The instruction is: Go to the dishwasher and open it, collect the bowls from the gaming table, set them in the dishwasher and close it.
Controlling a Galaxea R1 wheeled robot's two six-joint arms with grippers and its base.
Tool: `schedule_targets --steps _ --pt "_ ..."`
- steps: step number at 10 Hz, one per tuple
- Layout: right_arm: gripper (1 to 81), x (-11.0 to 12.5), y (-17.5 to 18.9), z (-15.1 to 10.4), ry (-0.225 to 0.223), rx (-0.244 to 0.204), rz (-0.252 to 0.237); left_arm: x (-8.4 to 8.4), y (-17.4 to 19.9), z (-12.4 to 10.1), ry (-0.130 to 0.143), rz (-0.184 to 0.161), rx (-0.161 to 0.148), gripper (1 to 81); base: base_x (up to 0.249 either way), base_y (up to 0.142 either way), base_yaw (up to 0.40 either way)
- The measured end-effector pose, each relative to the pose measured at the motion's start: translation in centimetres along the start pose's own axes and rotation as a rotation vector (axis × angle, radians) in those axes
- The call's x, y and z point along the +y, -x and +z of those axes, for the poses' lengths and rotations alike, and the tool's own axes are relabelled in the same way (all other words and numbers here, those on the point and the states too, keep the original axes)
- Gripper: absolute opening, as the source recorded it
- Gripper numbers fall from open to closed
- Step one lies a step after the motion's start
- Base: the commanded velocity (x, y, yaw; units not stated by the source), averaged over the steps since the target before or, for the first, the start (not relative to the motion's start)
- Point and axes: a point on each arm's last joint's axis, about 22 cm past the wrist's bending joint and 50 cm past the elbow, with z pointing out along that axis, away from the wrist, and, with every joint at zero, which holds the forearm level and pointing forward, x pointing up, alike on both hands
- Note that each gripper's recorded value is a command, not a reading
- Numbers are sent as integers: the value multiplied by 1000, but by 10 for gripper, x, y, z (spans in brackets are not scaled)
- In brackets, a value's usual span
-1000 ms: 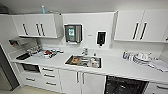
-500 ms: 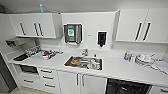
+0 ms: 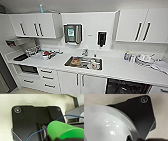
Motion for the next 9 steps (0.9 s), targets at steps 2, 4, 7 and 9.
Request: schedule_targets --steps 2,4,7,9 --pt "10 0 0 0 0 0 0 0 -1 0 0 1 2 10 0 0 0" --pt "10 0 0 0 0 0 0 0 -1 0 0 1 2 10 0 0 0" --pt "10 0 0 0 0 0 -1 0 -1 0 0 1 1 10 0 0 -92" --pt "10 0 0 0 0 0 0 0 -1 0 -1 1 1 10 0 0 -302"
